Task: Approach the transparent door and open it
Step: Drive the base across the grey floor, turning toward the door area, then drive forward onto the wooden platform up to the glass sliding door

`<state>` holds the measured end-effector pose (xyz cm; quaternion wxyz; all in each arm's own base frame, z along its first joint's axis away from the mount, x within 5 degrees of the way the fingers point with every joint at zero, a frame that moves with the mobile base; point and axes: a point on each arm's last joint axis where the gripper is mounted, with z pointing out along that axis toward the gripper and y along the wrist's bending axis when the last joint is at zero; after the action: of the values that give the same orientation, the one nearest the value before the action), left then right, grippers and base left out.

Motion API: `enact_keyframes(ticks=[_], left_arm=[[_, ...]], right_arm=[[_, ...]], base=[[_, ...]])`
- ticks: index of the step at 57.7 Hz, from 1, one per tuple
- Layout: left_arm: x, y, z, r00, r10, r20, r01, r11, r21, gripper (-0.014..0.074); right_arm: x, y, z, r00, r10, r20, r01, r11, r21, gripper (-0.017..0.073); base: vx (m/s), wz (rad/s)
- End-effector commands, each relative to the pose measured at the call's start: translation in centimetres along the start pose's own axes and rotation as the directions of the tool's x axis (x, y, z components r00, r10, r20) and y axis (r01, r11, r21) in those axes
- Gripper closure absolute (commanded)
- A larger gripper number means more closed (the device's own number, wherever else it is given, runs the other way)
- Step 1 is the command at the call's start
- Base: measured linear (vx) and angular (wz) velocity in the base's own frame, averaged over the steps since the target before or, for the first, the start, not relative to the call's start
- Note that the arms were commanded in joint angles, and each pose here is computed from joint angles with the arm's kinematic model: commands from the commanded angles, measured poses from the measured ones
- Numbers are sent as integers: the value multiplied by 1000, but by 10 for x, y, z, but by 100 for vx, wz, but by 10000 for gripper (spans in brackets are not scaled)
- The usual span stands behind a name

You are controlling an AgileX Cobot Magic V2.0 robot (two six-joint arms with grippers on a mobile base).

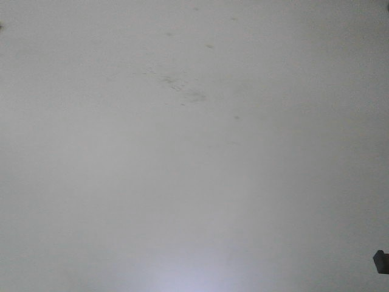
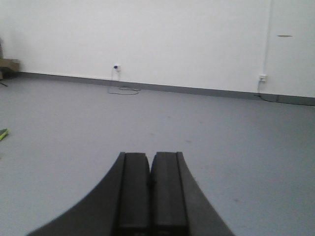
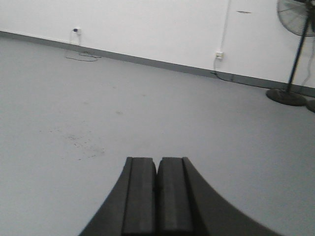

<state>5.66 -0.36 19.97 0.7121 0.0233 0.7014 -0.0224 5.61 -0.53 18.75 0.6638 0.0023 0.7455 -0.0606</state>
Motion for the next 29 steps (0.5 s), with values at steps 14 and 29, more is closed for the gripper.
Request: enact_keyframes(ticks=[14,29], left_arm=[[3,0,0,998,-4,58,3,1000,5,599],[3,0,0,998,-4,58,3,1000,5,599]], right_arm=[[-3,-1,0,997,0,76,-1,1000,11,567],[-3,-1,0,997,0,76,-1,1000,11,567]], base=[[53,61],[52,59]])
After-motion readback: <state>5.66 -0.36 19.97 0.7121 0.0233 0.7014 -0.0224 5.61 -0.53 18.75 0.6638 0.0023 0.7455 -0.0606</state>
